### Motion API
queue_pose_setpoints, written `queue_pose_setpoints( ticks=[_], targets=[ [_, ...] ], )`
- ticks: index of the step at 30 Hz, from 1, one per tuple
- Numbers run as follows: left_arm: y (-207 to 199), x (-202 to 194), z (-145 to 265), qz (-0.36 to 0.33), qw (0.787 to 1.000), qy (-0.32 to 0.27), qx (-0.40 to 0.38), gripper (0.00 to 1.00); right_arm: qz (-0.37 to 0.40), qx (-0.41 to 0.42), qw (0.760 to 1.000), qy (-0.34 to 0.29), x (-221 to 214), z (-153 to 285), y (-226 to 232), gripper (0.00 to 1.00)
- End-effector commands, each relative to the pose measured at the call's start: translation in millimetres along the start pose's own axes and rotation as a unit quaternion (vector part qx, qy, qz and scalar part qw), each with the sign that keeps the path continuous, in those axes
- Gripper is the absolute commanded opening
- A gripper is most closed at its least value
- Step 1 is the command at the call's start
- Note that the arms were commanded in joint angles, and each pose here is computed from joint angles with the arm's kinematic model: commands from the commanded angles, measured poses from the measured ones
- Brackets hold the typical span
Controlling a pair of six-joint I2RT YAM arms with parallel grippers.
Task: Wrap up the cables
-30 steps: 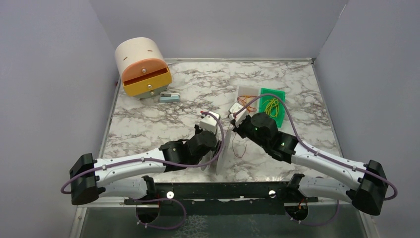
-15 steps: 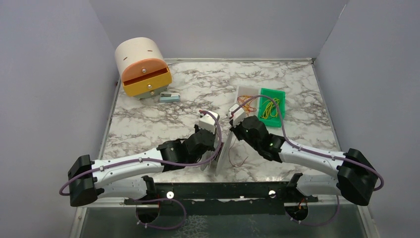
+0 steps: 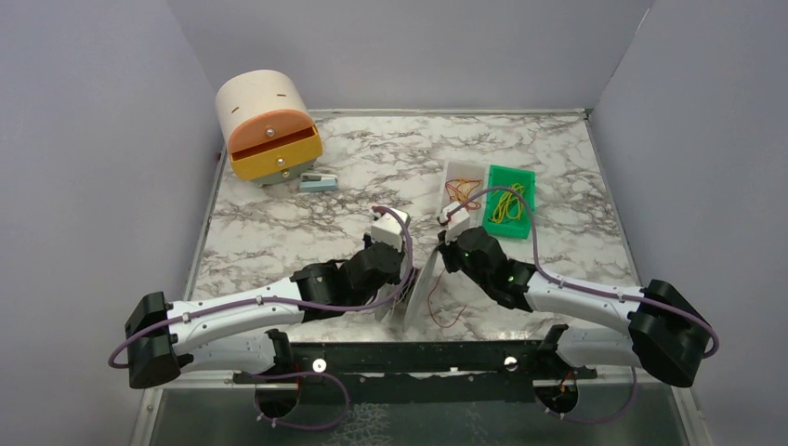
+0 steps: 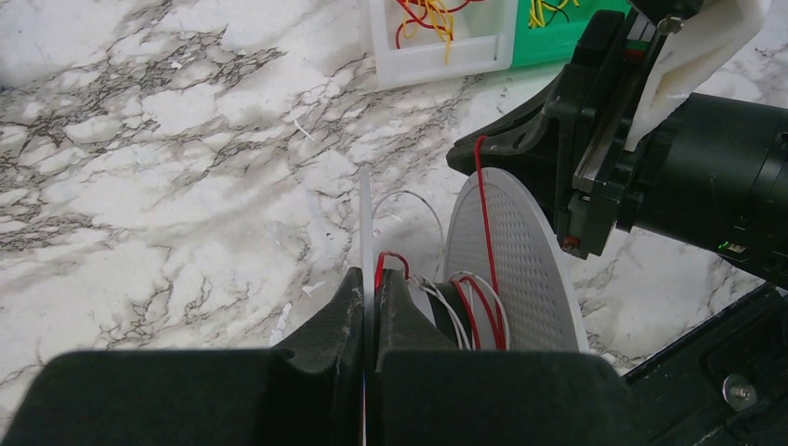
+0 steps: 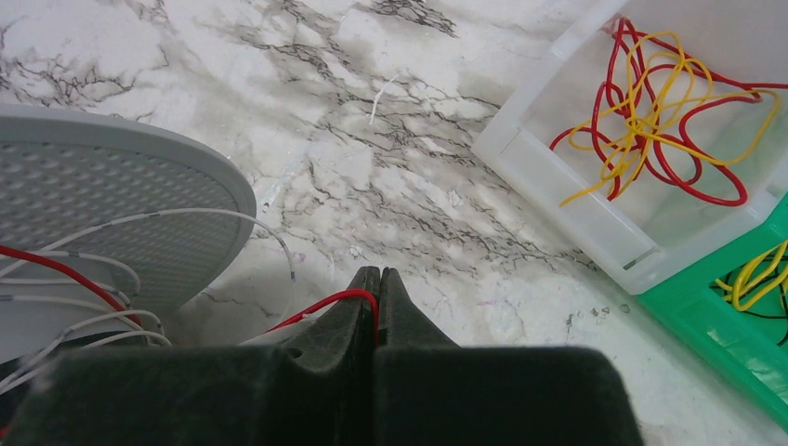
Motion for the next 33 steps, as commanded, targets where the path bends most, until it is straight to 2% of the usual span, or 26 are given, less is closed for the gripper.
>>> queue_pose_setpoints(
  ticks=[1,6,16,25,33],
  targets=[
    [3,-100,27,-0.066,0.977,0.2,-0.041,0.0,-0.043,-0.044,0.998,-0.027,8,2,-20,0.01],
    [6,-81,30,-0.054,0.983,0.176,-0.027,0.0,-0.068,-0.043,0.997,-0.018,2,6,-20,0.01],
    [9,11,69,0.019,0.997,0.046,-0.053,0.0,-0.08,-0.018,0.997,-0.01,-9,14,-14,0.01],
    [25,72,113,0.081,0.994,-0.041,-0.067,0.0,-0.103,0.019,0.994,0.001,-17,18,-2,0.06],
    [40,116,141,0.142,0.982,-0.11,-0.062,0.0,-0.108,0.093,0.99,-0.019,-8,31,18,0.09]
  ],
)
Point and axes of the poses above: each gripper's point midway between its finger pads, its own z axis back along the fingers, its own y axis along the line the jaws close on, x = y × z, the point moved 1 cm from there along z, back along the fingers, and after that the axes turned 7 degrees about -z, right-handed, at the moved point
